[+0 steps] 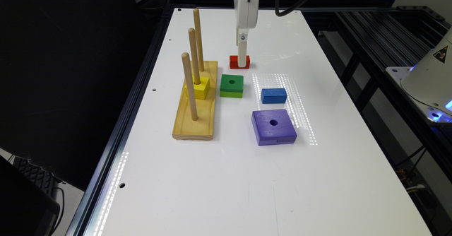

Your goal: Pick up green block.

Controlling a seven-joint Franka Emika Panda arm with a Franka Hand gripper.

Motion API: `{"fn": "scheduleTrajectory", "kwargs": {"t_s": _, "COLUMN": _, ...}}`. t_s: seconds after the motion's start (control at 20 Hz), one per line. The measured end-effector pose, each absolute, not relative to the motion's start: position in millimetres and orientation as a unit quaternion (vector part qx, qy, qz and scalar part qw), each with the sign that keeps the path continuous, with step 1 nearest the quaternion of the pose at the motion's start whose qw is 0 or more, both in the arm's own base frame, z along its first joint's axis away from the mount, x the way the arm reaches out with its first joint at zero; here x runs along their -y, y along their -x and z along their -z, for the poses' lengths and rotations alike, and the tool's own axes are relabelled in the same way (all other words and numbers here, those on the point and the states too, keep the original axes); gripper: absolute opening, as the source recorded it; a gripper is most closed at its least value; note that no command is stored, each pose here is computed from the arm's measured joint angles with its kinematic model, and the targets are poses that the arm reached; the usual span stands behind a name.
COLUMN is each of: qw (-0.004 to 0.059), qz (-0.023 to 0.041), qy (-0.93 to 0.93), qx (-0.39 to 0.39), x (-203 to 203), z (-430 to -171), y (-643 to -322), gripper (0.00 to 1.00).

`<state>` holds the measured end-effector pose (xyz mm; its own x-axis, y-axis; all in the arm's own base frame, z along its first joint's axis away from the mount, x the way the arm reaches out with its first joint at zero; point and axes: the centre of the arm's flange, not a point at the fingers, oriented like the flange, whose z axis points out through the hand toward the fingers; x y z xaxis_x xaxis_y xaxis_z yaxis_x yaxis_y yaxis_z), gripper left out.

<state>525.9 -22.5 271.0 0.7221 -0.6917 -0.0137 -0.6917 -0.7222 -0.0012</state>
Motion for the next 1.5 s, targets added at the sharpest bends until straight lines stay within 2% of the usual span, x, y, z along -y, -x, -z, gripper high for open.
{"fn": "scheduleTrajectory", "kwargs": {"t_s": 0.25, "qw": 0.0056, "qz": -0.0037, "qy": 0.928, "qx": -0.373, "x": 13.4, "z": -272.5, "y": -527.5, "gripper": 1.0}}
{"fn": "scheduleTrajectory", "kwargs": {"t_s": 0.45, "qw": 0.0054, "qz": -0.0052, "qy": 0.928, "qx": -0.374, "x": 13.3, "z": -270.6, "y": -527.3, "gripper": 1.0}}
{"fn": "scheduleTrajectory", "kwargs": {"t_s": 0.6, "qw": 0.0075, "qz": -0.0068, "qy": 0.927, "qx": -0.374, "x": 13.1, "z": -256.7, "y": -528.2, "gripper": 1.0}}
{"fn": "scheduleTrajectory", "kwargs": {"t_s": 0.8, "qw": 0.012, "qz": -0.0042, "qy": 0.927, "qx": -0.375, "x": 13.3, "z": -239.5, "y": -530.1, "gripper": 1.0}}
{"fn": "scheduleTrajectory", "kwargs": {"t_s": 1.1, "qw": 0.0125, "qz": -0.0041, "qy": 0.927, "qx": -0.375, "x": 13.3, "z": -237.2, "y": -530.3, "gripper": 1.0}}
{"fn": "scheduleTrajectory", "kwargs": {"t_s": 1.25, "qw": 0.0134, "qz": -0.0067, "qy": 0.927, "qx": -0.375, "x": 13.2, "z": -226.5, "y": -529.8, "gripper": 1.0}}
{"fn": "scheduleTrajectory", "kwargs": {"t_s": 1.5, "qw": 0.0166, "qz": -0.0055, "qy": 0.926, "qx": -0.376, "x": 13.6, "z": -210.6, "y": -530.3, "gripper": 1.0}}
